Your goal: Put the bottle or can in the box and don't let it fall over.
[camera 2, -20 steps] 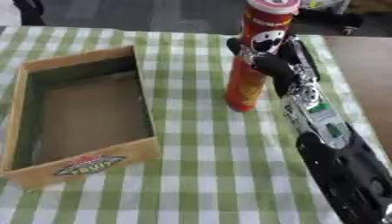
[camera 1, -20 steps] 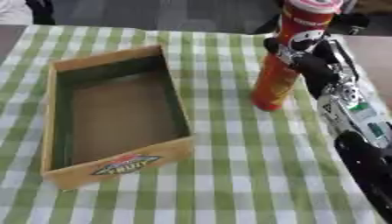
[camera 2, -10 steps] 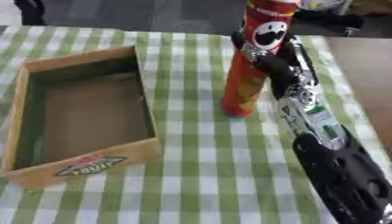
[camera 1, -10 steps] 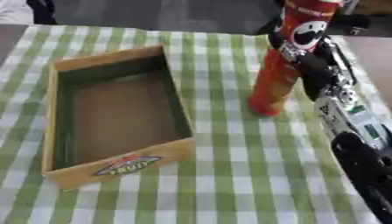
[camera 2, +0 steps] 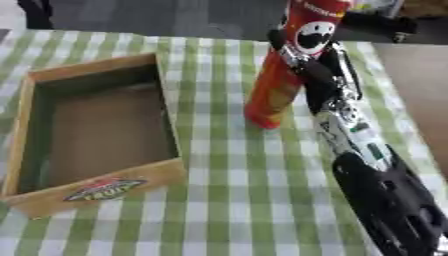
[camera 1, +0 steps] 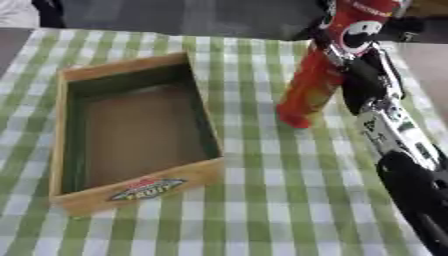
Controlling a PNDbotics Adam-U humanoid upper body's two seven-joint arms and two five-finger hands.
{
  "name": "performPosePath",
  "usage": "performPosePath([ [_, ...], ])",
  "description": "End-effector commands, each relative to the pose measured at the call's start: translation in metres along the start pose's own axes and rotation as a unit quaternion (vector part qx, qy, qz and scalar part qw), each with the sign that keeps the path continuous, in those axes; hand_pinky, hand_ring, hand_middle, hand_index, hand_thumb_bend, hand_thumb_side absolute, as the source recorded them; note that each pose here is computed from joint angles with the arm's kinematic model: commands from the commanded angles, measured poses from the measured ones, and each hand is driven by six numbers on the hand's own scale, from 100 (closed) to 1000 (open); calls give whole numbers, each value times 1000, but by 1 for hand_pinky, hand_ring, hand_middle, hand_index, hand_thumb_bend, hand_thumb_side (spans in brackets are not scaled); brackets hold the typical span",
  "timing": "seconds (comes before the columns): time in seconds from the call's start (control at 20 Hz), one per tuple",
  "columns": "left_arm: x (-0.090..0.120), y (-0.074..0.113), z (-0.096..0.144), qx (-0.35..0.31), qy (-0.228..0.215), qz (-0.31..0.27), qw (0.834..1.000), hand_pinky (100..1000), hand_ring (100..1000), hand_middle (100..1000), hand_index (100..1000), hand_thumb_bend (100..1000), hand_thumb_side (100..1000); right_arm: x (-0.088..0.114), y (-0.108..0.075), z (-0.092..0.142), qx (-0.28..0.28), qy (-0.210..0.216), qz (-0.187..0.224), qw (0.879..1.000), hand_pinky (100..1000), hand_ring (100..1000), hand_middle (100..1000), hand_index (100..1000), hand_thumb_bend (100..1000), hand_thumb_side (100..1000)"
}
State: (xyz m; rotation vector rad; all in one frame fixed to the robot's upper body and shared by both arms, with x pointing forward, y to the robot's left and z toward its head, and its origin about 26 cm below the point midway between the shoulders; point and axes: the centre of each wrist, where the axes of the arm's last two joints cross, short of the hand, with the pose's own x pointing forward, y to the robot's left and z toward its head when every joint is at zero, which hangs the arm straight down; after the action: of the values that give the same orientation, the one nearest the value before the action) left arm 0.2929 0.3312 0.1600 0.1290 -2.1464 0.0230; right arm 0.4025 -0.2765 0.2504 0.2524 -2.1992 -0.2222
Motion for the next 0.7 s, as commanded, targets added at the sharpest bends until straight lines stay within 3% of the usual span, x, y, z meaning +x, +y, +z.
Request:
performPosePath([
  [0.05, 7, 2, -2, -1, -11, -3, 1000, 889, 906, 784, 827, 205, 640, 17, 3, -4, 23, -29, 6, 999, 364, 367, 400, 468, 188, 100],
  [0.35, 8, 3, -3, -4, -12, -5, 1000, 890, 905, 784, 825, 203, 637, 43, 18, -4, 56, -60, 23, 996, 365, 371, 405, 472, 261, 100],
  [0.7, 9, 4, -4, -6, -13, -8, 1000, 889, 902, 779, 822, 203, 631, 88, 51, 0, 118, -109, 35, 986, 368, 373, 405, 474, 316, 100],
])
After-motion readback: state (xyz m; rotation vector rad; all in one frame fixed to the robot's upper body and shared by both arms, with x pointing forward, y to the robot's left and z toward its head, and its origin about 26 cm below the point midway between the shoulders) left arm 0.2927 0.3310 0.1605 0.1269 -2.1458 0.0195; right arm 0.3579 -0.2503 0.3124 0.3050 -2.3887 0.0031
